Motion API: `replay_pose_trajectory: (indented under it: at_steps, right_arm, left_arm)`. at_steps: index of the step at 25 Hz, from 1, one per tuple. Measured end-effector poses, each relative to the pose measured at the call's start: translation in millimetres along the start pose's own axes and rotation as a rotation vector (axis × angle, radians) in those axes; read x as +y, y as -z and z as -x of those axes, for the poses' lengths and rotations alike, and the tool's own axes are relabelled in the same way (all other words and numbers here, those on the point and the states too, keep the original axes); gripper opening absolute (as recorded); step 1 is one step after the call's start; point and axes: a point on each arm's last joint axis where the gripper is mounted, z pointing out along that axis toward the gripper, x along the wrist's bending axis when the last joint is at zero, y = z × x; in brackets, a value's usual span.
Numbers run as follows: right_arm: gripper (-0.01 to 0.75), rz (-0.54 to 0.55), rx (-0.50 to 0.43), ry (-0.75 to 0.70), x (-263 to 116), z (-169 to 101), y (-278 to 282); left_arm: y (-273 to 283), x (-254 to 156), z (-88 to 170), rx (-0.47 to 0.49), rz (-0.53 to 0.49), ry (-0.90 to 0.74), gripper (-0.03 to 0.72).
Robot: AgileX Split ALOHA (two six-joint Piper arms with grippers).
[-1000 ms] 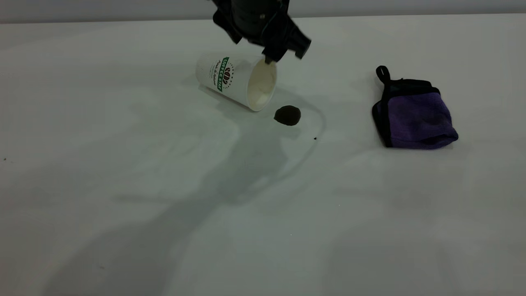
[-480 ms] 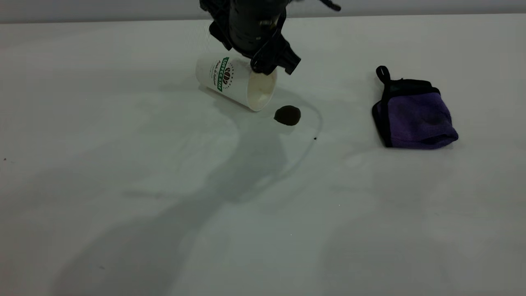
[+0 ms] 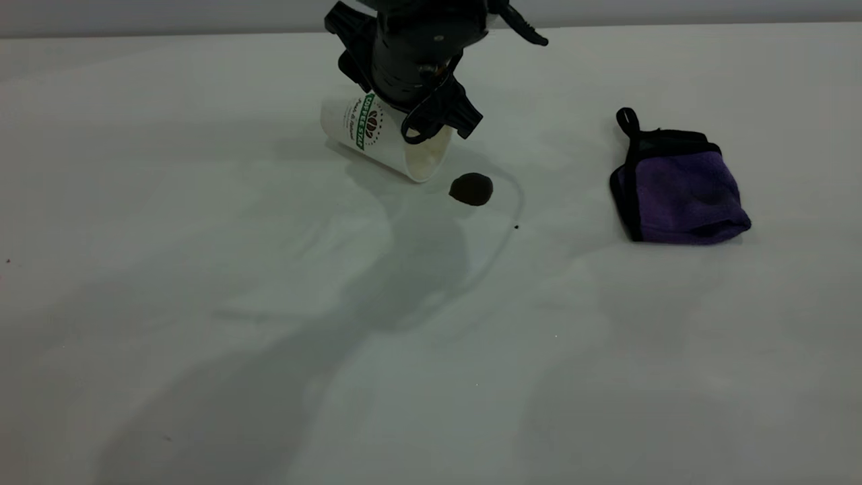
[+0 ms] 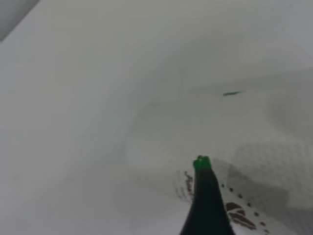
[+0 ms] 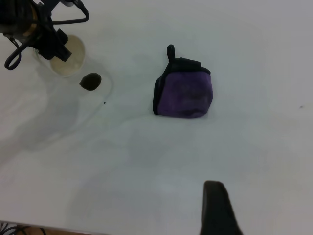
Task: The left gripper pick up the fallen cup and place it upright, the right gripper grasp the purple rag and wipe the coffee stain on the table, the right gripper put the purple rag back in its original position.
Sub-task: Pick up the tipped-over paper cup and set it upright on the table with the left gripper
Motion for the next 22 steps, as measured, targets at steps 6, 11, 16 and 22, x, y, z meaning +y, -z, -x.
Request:
replay_pose_trajectory:
  at_steps: [6,11,16,22]
  right_arm:
    - [0.510,0.000,0.000,0.001,0.0,0.0,0.0]
    - [0.510,0.000,0.000,0.001,0.0,0.0,0.0]
    - [0.510,0.000,0.000,0.001,0.0,0.0,0.0]
    - [0.510,0.000,0.000,0.000,0.0,0.0,0.0]
  left_arm:
    - [-7.2,-6.5,-0.2,0.059,-0.024,-0.002,0.563]
    - [-10.7,-11.0,-0.1,0.086,-0.049,-0.003,0.376]
    - [-7.6,-14.0,-9.0,0.171,-0.102,-0.022,0.069]
    - [12.8,-7.3,-40.0,0.076,-0.213,-0.055,0.001]
